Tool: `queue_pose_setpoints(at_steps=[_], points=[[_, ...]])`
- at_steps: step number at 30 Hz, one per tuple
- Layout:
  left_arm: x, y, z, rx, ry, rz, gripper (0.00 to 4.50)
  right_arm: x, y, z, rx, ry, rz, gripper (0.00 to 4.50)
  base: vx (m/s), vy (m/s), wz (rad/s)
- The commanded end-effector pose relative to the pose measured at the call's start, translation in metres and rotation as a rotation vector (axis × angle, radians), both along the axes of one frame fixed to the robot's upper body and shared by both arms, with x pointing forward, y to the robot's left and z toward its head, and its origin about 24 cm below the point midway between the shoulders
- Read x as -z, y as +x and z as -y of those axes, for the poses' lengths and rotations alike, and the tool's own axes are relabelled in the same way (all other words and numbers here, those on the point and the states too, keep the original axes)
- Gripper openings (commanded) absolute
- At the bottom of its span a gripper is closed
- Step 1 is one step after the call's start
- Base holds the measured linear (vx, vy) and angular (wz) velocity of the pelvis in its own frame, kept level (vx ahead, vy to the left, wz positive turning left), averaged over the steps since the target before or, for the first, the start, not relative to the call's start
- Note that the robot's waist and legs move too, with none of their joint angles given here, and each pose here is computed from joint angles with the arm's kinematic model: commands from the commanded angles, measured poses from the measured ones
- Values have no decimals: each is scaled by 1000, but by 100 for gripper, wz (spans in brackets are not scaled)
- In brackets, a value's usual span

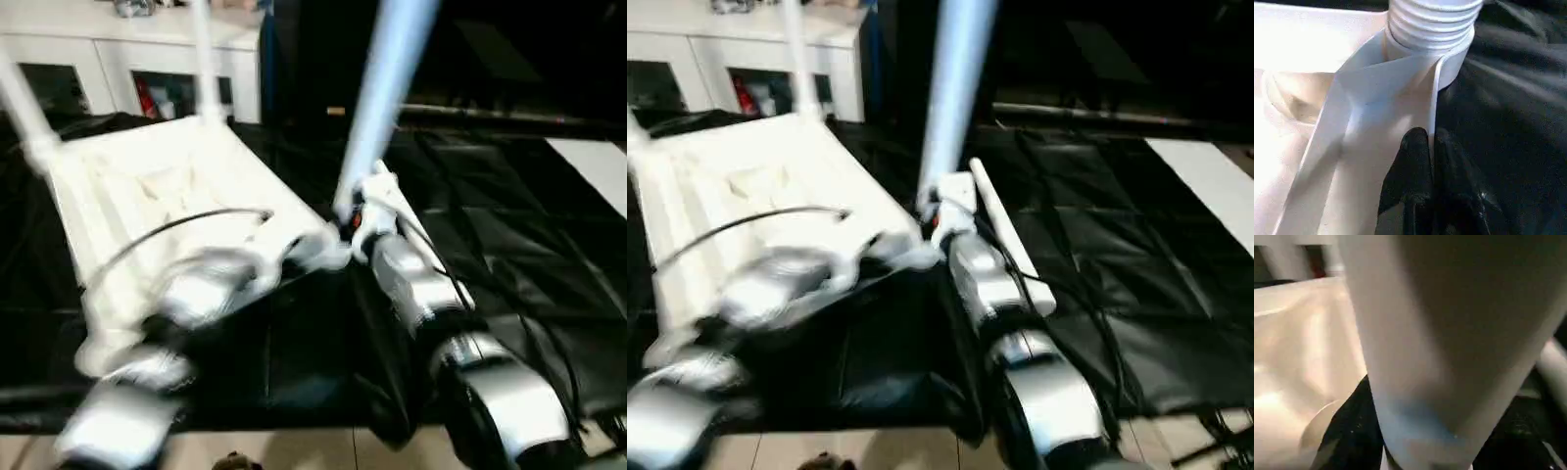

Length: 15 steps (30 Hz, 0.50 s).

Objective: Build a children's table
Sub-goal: Rotate leg to tighten

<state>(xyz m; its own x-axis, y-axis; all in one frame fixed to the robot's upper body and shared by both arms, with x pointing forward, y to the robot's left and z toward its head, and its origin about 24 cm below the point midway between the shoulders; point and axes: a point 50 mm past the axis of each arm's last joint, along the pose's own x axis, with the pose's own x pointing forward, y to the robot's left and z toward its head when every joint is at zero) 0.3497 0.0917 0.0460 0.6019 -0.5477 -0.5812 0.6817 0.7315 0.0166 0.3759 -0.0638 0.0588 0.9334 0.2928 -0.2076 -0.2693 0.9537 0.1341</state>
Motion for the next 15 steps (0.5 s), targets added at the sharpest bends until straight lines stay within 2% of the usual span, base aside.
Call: queue_pose_setpoints(at_steps=[1, 5, 7, 15], points=[[-26, 18, -7, -187, -61, 134, 0, 49, -24, -4, 8, -46, -244, 188, -53, 44, -7], [-30, 18, 10, -223, -89, 161, 0, 45, -21, -10, 38, -94, -239, 188, 2, -59, 7], [-30, 18, 11, -224, -88, 160, 0, 45, -21, -11, 42, -95, -244, 188, 119, 15, -19], [-27, 17, 8, -234, -76, 147, 0, 40, -19, -16, 44, -90, -246, 188, 1, -2, 4]])
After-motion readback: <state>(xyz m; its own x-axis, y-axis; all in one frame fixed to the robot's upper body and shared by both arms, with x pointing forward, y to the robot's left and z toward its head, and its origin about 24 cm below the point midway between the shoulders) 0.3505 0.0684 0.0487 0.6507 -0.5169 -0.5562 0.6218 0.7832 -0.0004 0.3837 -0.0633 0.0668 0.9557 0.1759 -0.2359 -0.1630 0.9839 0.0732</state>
